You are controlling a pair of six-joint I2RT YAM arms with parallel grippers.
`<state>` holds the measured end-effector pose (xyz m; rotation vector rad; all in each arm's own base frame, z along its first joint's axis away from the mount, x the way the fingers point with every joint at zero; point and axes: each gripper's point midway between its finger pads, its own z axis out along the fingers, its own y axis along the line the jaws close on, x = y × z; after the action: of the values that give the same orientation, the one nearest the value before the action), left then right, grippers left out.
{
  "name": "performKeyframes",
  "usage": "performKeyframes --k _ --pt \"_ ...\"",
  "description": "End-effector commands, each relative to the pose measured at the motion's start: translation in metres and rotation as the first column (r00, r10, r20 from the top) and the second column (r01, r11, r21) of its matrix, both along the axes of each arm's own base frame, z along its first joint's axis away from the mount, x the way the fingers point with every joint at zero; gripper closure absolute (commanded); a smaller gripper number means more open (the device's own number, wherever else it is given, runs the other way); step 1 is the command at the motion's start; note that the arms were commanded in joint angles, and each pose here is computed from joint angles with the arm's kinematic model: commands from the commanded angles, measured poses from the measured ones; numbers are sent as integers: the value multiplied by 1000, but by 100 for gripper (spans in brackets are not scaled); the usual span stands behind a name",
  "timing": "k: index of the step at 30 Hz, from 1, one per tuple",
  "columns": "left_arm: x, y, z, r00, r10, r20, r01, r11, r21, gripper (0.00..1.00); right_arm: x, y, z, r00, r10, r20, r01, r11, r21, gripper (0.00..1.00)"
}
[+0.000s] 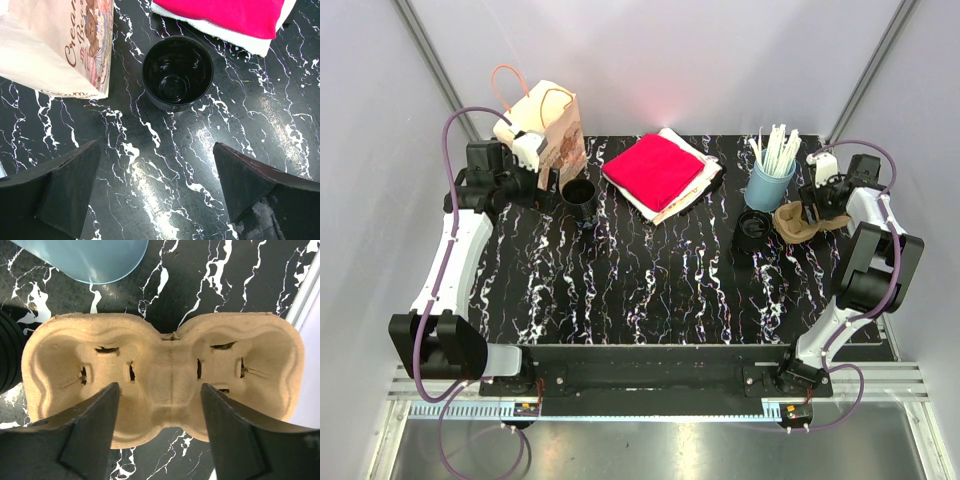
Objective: Pack the takeout coffee
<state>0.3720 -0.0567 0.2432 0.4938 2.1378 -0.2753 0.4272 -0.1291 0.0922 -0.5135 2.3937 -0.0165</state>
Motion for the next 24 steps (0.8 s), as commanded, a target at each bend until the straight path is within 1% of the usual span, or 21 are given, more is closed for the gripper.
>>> performKeyframes --k 1,4,5,10,21,24 --pt "1 -5 15 998 -20 57 21 999 -24 1 5 -3 -1 1000 25 17 -25 999 -36 31" --pt "1 -5 15 998 -19 58 20 999 -25 1 5 -3 -1 999 26 19 -25 999 -33 33" --pt "1 -5 14 998 -17 55 19 1000 -25 1 5 -3 -2 1000 26 15 -25 999 -31 35" --pt "1 -6 14 998 -20 57 21 999 -26 1 6 -6 -4 1000 18 9 -18 999 -43 37" --pt "1 -6 13 998 -20 55 22 999 -28 1 11 -11 -2 1000 -2 23 3 999 -47 38" --pt "1 -6 12 998 -20 54 21 999 -26 1 12 -10 -3 1000 -2 24 3 999 -42 44"
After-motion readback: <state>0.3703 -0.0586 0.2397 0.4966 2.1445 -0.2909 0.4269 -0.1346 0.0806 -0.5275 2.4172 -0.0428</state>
